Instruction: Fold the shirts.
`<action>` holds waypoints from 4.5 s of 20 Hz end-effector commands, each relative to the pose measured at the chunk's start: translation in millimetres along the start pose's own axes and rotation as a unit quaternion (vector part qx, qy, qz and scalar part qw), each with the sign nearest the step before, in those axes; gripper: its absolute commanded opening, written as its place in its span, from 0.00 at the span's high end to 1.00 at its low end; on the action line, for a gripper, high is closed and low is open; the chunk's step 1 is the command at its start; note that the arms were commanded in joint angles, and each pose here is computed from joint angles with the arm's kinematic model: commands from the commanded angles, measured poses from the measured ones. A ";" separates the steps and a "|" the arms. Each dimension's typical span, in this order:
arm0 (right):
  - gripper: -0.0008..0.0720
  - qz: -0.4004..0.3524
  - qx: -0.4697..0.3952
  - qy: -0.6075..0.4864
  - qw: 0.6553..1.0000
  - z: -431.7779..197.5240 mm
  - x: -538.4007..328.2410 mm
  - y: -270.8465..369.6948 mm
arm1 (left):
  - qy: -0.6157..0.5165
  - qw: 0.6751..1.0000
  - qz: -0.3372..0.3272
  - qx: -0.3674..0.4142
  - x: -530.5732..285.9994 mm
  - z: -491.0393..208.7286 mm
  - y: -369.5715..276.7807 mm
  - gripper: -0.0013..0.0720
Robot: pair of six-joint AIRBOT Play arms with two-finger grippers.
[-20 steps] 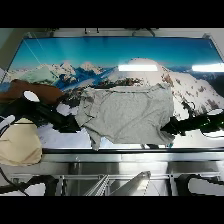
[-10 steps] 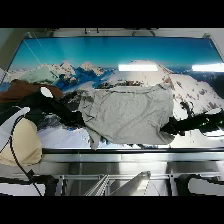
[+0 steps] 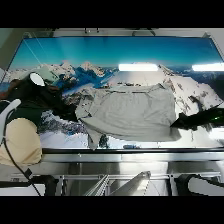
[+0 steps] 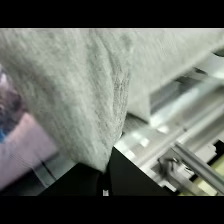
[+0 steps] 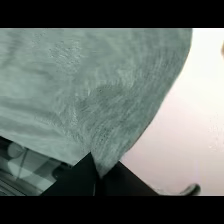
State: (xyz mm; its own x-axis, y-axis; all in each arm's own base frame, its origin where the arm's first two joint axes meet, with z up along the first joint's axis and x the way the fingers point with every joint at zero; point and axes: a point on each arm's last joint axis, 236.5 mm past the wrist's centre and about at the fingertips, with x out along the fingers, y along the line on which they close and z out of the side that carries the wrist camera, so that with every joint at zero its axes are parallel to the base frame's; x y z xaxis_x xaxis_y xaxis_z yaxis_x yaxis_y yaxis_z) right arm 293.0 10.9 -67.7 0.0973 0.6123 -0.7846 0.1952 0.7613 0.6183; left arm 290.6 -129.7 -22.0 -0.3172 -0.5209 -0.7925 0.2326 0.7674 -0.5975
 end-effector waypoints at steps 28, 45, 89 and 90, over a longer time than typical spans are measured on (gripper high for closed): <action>0.97 0.147 -0.093 -0.322 0.931 112.8 -114.2 132.9 | -0.388 0.900 -0.190 0.054 -175.0 103.2 -38.3 0.94; 0.51 0.145 -0.021 -0.362 0.921 249.4 -34.1 14.1 | -0.378 0.894 -0.236 -0.043 -119.9 264.3 104.9 0.62; 0.97 -0.018 0.109 0.000 0.994 -31.4 -16.5 -79.0 | 0.018 0.982 -0.028 -0.184 25.8 -64.3 58.3 0.95; 0.97 -0.015 0.115 -0.003 0.993 -31.3 -18.3 -80.4 | 0.012 0.982 -0.032 -0.188 25.7 -73.2 53.6 0.95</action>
State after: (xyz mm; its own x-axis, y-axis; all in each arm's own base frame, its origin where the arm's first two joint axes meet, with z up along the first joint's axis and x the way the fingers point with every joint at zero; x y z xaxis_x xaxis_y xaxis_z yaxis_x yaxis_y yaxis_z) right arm 253.2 -43.8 -110.5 0.0798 0.5727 -0.8159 0.3662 0.7444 0.5583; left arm 254.1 -77.3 -84.4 -0.3355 -0.5535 -0.7623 -0.1155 0.8272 -0.5499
